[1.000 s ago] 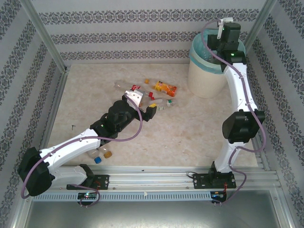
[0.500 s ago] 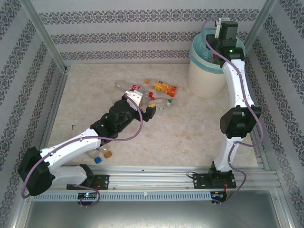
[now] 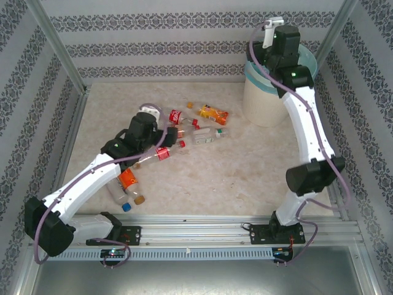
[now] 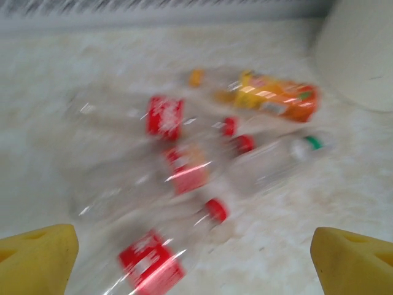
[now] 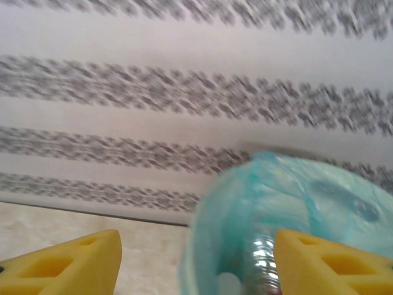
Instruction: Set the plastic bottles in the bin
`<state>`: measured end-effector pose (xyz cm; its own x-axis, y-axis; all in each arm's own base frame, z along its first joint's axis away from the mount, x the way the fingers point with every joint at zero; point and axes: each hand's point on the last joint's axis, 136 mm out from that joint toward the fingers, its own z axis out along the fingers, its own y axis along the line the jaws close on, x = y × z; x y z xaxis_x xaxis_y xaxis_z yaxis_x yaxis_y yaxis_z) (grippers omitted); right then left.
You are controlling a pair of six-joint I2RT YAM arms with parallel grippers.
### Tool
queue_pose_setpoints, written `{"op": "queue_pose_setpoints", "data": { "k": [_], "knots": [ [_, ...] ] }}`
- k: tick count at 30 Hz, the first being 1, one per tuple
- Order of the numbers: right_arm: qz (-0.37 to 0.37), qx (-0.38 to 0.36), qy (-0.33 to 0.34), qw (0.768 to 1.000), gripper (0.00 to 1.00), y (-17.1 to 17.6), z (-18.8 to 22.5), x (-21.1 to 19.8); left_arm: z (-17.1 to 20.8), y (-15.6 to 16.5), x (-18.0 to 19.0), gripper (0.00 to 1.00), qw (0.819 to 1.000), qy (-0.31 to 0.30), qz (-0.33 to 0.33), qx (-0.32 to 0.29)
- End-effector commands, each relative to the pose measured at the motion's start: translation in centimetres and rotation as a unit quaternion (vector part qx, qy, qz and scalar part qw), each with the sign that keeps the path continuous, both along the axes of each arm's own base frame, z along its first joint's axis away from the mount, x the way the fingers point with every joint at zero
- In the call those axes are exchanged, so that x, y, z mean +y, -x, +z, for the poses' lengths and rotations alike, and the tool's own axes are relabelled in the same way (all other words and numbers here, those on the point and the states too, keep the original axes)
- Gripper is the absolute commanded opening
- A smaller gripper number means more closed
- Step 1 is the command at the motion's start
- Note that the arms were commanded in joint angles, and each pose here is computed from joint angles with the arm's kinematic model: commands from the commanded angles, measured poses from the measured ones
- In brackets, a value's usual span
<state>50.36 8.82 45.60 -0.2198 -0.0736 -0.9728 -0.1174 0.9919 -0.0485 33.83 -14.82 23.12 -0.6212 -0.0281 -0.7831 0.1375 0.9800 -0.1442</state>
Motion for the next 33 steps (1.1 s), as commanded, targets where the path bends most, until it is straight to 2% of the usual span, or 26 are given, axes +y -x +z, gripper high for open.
{"op": "queue_pose_setpoints", "data": {
  "k": [1, 4, 7, 9, 12, 19, 24, 30, 33],
  "knots": [
    [0.028, -0.055, 0.019, 0.998, 0.67, 2.8, 2.7, 3.3, -3.6, 4.4, 4.4, 0.98, 0.986, 0.035, 0.093, 0.136],
    [0.062, -0.065, 0.028, 0.996, 0.68, 4.7, 2.2, 6.5, -4.7, 6.3, 7.5, 0.97, 0.970, 0.056, 0.162, 0.170],
    [0.086, -0.066, 0.013, 0.994, 0.68, 6.0, 0.9, 8.5, -6.7, 8.2, 10.3, 0.97, 0.943, 0.074, 0.227, 0.233],
    [0.104, -0.062, -0.002, 0.993, 0.68, 6.7, -0.1, 9.7, -8.0, 9.2, 11.7, 0.96, 0.926, 0.082, 0.256, 0.266],
    [0.123, -0.053, -0.018, 0.991, 0.68, 7.3, -1.3, 10.9, -9.1, 9.7, 12.9, 0.92, 0.911, 0.113, 0.279, 0.283],
    [0.146, -0.030, -0.028, 0.988, 0.68, 7.7, -3.8, 12.3, -11.2, 10.5, 12.8, 0.83, 0.896, 0.114, 0.271, 0.333],
    [0.149, -0.019, -0.030, 0.988, 0.68, 7.8, -5.1, 12.4, -12.4, 12.0, 12.7, 0.82, 0.884, 0.123, 0.288, 0.347],
    [0.147, -0.016, -0.032, 0.988, 0.69, 7.7, -5.6, 12.4, -15.1, 12.1, 11.2, 0.77, 0.870, 0.157, 0.276, 0.377],
    [0.147, -0.017, -0.031, 0.989, 0.69, 7.8, -5.5, 12.3, -15.5, 11.9, 10.9, 0.77, 0.870, 0.162, 0.271, 0.379]
  ]
}}
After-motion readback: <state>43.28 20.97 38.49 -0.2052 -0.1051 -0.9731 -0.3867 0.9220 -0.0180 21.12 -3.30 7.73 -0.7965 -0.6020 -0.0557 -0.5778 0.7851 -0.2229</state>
